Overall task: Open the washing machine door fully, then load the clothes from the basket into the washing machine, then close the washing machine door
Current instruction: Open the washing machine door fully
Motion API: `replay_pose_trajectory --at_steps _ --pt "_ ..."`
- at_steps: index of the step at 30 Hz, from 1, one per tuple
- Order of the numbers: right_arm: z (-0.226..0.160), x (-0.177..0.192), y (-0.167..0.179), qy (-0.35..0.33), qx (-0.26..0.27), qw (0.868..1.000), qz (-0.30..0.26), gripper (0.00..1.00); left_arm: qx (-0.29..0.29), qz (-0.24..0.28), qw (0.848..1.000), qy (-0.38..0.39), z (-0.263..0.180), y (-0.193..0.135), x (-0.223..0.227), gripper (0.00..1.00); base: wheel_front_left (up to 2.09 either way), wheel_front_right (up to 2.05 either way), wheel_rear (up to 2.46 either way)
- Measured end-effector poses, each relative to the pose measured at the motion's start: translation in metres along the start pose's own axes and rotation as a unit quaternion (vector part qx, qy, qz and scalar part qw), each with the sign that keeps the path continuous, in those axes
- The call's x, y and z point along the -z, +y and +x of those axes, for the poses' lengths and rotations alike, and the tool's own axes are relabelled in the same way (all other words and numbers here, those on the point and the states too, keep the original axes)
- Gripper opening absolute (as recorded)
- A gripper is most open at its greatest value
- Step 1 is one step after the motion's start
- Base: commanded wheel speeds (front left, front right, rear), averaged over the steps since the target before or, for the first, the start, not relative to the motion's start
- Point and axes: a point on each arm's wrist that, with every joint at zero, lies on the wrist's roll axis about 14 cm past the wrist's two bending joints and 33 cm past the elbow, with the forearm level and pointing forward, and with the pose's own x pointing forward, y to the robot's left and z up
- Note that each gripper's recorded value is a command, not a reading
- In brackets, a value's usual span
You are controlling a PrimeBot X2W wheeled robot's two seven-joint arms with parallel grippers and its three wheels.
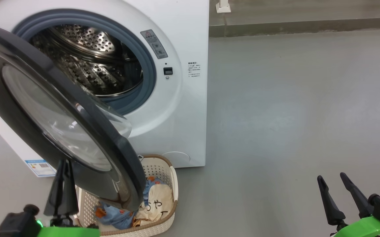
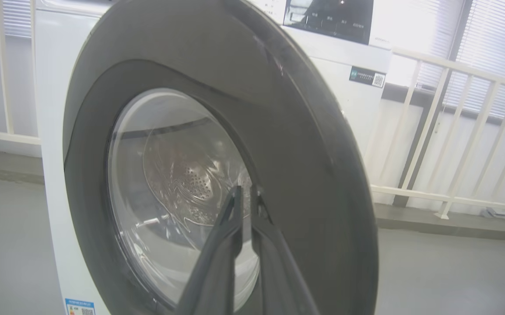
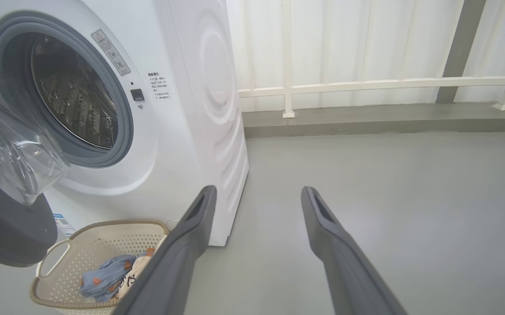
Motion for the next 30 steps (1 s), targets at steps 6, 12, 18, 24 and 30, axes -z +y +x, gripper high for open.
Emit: replay_pose_trajectory --at_steps 6,12,18,24,30 --pt "0.000 -0.003 0.002 -0.006 -0.003 1.000 0.000 1.00 0.065 -0.029 0.993 -0.090 0.008 -0.052 -0.057 0.00 0.00 0.00 0.00" --pt "0.000 -0.005 0.000 -0.008 0.000 1.000 0.000 1.00 0.143 -0.063 0.982 -0.104 0.011 -0.109 -0.071 0.00 0.00 0.00 0.00" --pt "-0.001 -0.006 -0.005 -0.011 0.012 1.000 0.000 1.00 0.205 -0.097 0.973 -0.050 0.018 -0.153 -0.044 0.00 0.00 0.00 0.00" --pt "-0.004 -0.003 -0.008 -0.007 0.020 1.000 0.002 1.00 0.207 -0.136 0.968 0.040 0.021 -0.166 0.009 0.00 0.00 0.00 0.00" --pt "-0.005 0.001 -0.011 -0.002 0.025 1.000 0.003 1.00 0.174 -0.158 0.965 0.117 0.021 -0.156 0.059 0.00 0.00 0.00 0.00"
